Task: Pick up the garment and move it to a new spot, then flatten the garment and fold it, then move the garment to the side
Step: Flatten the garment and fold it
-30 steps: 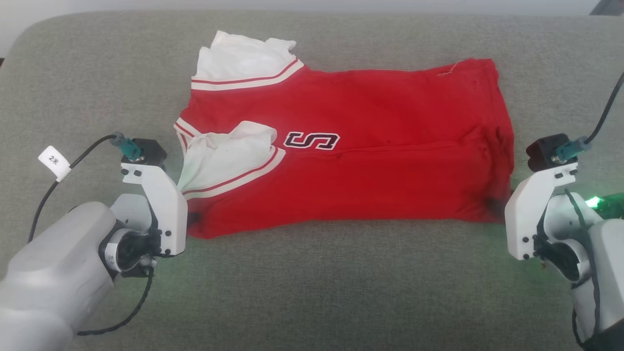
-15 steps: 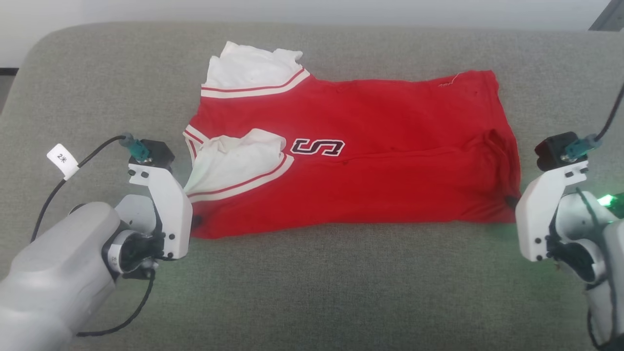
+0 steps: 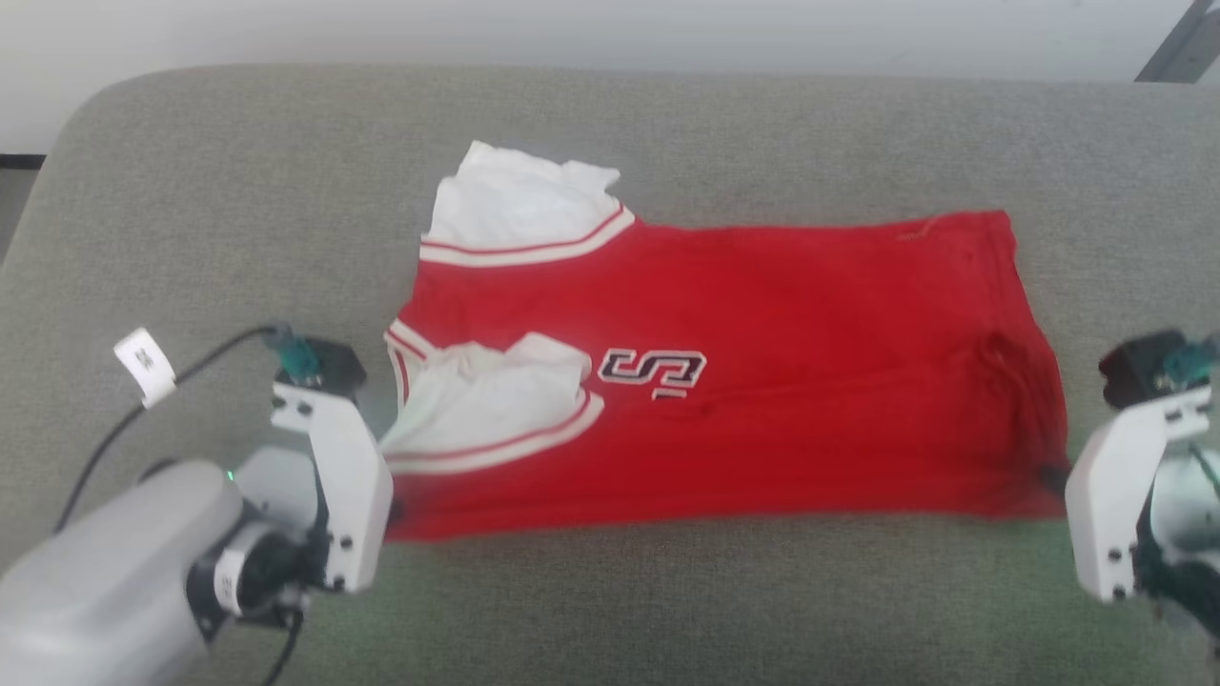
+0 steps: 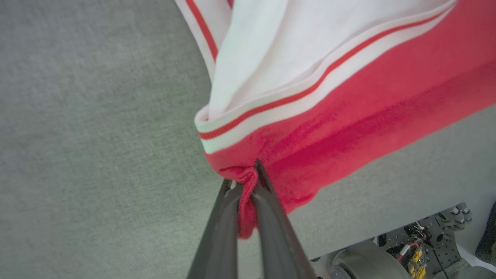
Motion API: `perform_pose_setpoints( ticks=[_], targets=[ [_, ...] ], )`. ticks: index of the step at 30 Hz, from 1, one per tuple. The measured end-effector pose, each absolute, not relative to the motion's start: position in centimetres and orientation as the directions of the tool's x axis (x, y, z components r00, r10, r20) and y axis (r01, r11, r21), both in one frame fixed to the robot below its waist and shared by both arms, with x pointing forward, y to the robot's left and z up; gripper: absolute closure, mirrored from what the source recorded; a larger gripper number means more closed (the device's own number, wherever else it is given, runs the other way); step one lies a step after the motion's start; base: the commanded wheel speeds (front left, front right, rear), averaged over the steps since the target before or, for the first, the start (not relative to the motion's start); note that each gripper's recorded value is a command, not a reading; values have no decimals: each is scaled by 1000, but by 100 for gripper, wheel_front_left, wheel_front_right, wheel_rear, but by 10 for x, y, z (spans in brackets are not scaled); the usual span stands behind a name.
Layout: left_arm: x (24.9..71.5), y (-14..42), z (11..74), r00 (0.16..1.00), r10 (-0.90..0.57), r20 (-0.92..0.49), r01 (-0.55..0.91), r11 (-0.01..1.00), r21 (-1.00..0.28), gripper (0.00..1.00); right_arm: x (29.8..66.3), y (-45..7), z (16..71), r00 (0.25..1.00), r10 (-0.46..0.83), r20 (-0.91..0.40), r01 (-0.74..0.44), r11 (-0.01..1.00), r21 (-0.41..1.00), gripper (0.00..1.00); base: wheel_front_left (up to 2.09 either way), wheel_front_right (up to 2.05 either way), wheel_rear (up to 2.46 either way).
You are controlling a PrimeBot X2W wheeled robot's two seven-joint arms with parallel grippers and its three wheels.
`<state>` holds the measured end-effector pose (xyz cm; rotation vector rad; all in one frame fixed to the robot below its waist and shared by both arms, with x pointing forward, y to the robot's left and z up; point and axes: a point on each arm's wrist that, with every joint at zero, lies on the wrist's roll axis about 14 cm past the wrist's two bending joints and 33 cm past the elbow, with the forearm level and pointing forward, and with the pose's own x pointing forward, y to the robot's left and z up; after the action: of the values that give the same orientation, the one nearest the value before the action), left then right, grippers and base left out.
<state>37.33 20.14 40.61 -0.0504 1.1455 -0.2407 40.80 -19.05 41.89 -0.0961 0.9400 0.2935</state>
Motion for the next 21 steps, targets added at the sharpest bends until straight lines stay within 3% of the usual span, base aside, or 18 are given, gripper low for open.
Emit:
perform_pose_setpoints(
  ticks=[9, 13, 14, 16, 17, 19, 21],
  targets=[
    [341, 192, 385, 289, -234, -928, 130, 970, -204, 100, 370, -189, 389, 462, 219, -859, -238, 964, 118, 100, 0, 0, 0],
    [344, 194, 381, 295, -228, -928, 117, 972, -202, 98, 368, -186, 385, 457, 234, -858, -226, 964, 142, 100, 0, 0, 0],
    [346, 194, 381, 305, -228, -925, 119, 973, -200, 71, 368, -185, 385, 459, 236, -857, -227, 963, 144, 100, 0, 0, 0],
    [348, 195, 383, 315, -226, -922, 120, 973, -198, 0, 370, -185, 386, 468, 237, -851, -229, 963, 142, 55, 0, 0, 0],
    [350, 196, 384, 323, -225, -919, 124, 973, -195, 0, 371, -185, 387, 476, 237, -847, -227, 963, 142, 47, 0, 0, 0],
    [356, 199, 391, 343, -217, -914, 131, 974, -182, 0, 373, -185, 390, 487, 236, -841, -228, 964, 139, 0, 0, 0, 0],
    [365, 203, 401, 378, -202, -904, 144, 977, -158, 0, 377, -186, 395, 507, 236, -829, -228, 964, 136, 0, 0, 0, 0]
  ],
)
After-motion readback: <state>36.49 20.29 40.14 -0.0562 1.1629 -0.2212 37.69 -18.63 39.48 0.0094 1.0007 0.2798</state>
